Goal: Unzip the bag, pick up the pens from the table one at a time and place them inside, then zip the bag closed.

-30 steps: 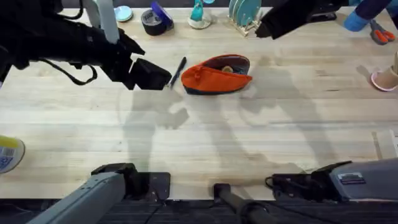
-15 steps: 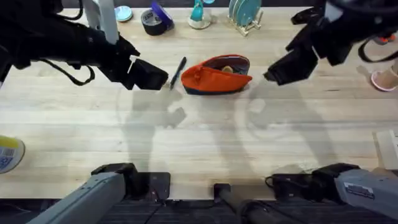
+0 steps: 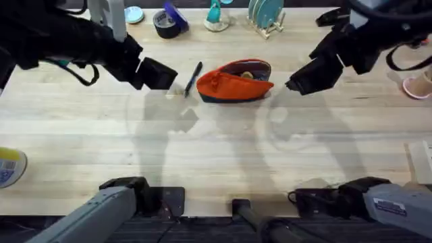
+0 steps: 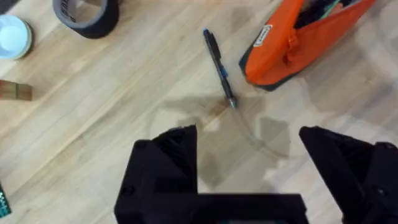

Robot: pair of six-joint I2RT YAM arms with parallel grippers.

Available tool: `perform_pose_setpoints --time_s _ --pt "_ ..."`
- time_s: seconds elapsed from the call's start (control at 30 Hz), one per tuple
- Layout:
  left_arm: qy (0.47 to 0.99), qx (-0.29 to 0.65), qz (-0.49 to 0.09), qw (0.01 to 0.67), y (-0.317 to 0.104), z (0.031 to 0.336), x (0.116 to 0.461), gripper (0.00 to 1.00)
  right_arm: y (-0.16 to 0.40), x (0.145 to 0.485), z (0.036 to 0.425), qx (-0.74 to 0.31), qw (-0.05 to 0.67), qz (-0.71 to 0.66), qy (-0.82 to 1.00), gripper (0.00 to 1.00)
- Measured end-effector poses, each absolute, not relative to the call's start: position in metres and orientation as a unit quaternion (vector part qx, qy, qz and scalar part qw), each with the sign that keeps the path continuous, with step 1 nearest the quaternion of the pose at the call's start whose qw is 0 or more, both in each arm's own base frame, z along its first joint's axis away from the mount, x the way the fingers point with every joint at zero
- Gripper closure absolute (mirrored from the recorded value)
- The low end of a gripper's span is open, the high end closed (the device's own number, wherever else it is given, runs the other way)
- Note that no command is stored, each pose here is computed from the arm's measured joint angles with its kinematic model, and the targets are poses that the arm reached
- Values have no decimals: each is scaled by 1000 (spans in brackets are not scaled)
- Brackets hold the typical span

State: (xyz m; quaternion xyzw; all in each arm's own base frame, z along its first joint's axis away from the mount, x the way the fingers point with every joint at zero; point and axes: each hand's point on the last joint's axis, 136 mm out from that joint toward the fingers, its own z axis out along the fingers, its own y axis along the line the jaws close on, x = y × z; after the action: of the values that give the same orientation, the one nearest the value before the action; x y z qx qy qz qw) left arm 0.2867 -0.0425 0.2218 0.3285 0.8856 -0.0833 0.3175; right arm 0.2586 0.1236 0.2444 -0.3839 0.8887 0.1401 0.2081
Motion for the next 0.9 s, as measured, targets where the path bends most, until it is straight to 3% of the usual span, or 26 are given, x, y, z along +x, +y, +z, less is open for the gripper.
perform_pose_setpoints --time_s 0.67,0.9 --pt "889 337 -85 298 -74 156 373 8 124 259 245 -384 209 140 889 6" --pt "901 300 -83 301 -74 135 398 8 124 259 245 -384 209 140 889 6"
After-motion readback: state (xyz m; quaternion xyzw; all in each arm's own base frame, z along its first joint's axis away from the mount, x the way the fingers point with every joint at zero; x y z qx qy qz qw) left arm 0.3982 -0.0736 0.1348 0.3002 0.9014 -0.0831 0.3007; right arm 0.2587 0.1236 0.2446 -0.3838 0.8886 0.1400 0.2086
